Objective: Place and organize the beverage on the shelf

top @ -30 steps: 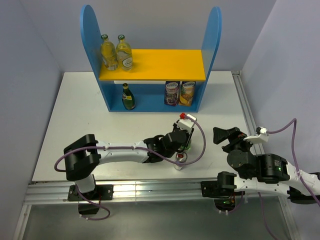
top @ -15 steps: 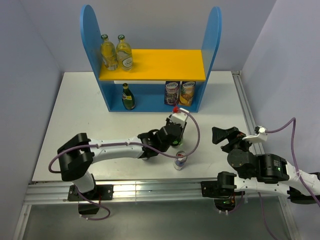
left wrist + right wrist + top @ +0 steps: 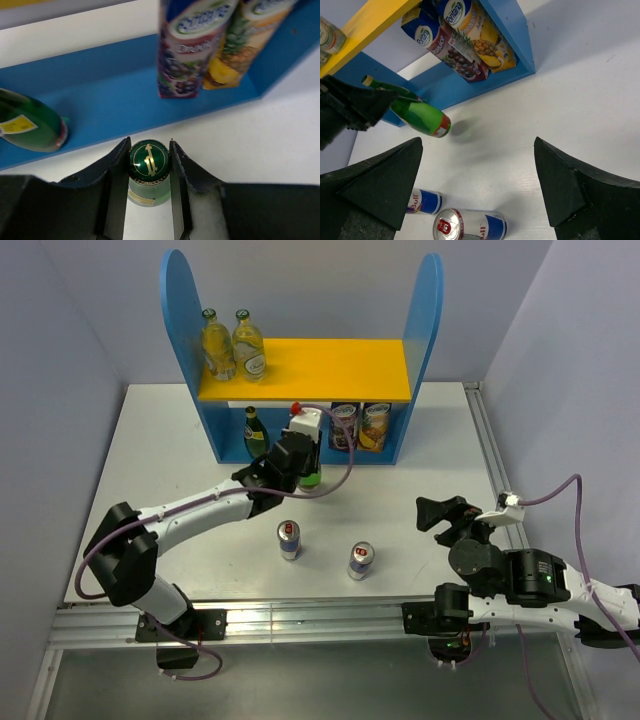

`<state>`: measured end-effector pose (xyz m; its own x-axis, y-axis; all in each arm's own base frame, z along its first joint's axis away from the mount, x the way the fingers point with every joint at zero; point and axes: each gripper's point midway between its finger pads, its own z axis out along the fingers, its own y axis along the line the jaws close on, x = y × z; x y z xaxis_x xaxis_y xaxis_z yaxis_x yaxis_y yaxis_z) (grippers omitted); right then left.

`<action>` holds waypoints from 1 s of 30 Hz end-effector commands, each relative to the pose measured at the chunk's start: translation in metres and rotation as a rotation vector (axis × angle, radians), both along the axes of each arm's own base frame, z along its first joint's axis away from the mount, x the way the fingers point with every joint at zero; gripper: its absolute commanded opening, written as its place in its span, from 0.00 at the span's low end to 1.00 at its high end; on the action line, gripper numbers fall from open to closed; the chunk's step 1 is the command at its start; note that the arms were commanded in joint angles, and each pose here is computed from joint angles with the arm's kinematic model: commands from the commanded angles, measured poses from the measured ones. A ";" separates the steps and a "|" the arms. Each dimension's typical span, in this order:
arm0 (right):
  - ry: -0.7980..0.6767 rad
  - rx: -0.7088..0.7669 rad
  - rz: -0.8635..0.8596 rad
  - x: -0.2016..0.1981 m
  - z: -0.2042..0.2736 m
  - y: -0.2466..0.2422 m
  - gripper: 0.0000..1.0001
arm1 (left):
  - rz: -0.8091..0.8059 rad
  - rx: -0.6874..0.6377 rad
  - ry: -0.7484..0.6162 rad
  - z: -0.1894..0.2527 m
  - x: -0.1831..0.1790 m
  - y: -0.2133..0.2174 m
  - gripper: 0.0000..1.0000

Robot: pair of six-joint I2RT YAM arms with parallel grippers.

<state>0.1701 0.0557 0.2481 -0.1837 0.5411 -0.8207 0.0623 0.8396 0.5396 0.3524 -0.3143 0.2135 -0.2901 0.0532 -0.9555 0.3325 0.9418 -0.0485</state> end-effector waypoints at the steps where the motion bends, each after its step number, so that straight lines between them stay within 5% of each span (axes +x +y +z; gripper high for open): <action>1: -0.018 0.017 -0.019 0.002 0.000 0.000 0.99 | 0.004 -0.168 -0.181 0.096 0.026 0.005 0.00; 13: -0.013 0.005 -0.021 0.003 -0.004 0.002 1.00 | 0.169 -0.114 -0.213 0.074 0.093 0.047 0.00; 30: -0.009 -0.030 -0.036 0.005 -0.007 0.005 1.00 | 0.372 -0.130 -0.282 0.043 0.122 0.089 0.00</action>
<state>0.1717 0.0640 0.2392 -0.1925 0.5147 -0.8355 0.0642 0.8562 0.5126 0.4580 -0.2397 0.1946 -0.2048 -0.0040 -0.9788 0.0731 0.9971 -0.0193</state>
